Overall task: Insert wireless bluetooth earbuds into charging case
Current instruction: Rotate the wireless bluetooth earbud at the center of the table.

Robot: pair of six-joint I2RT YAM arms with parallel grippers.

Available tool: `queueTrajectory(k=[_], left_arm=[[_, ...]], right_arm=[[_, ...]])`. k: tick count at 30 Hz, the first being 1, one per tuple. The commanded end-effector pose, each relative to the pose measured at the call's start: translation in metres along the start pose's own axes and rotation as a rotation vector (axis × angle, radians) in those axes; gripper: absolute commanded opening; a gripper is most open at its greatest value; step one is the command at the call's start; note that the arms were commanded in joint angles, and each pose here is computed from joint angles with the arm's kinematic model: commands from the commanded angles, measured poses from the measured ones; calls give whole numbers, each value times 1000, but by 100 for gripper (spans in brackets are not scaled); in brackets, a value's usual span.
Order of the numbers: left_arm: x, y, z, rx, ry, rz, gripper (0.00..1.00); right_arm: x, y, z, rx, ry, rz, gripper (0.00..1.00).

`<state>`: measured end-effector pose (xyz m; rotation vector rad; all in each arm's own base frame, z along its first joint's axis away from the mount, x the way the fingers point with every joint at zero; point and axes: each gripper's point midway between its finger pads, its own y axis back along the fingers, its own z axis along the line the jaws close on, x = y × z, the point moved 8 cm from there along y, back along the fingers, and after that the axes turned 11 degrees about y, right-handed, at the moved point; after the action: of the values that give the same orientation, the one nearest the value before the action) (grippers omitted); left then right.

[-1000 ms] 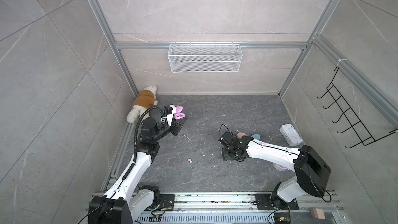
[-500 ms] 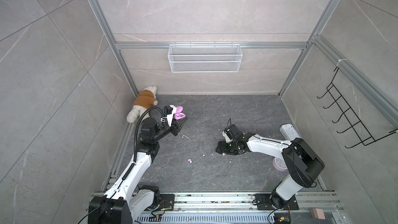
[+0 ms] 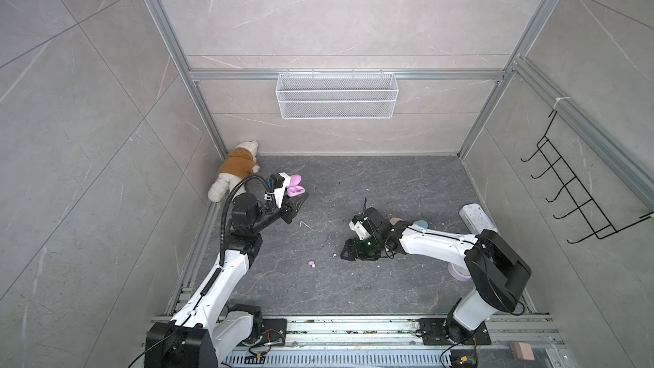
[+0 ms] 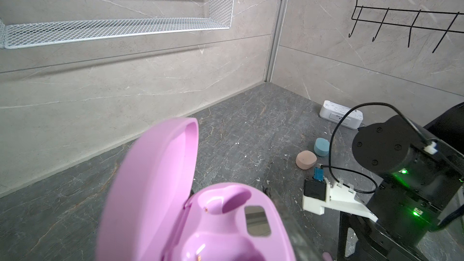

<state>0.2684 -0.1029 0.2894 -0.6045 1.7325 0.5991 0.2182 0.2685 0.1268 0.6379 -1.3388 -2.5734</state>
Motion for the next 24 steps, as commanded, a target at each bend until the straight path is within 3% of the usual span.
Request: queueTrajectory(k=[1, 11, 24], left_arm=[[-8, -1, -4, 29, -16, -36, 19], [-8, -1, -5, 30, -17, -37, 19], [-8, 0, -5, 28, -16, -38, 19]], right_arm=[[1, 13, 1, 74, 2, 17, 71], [-11, 15, -12, 278, -87, -13, 63], [-15, -35, -12, 160, -172, -2, 66]])
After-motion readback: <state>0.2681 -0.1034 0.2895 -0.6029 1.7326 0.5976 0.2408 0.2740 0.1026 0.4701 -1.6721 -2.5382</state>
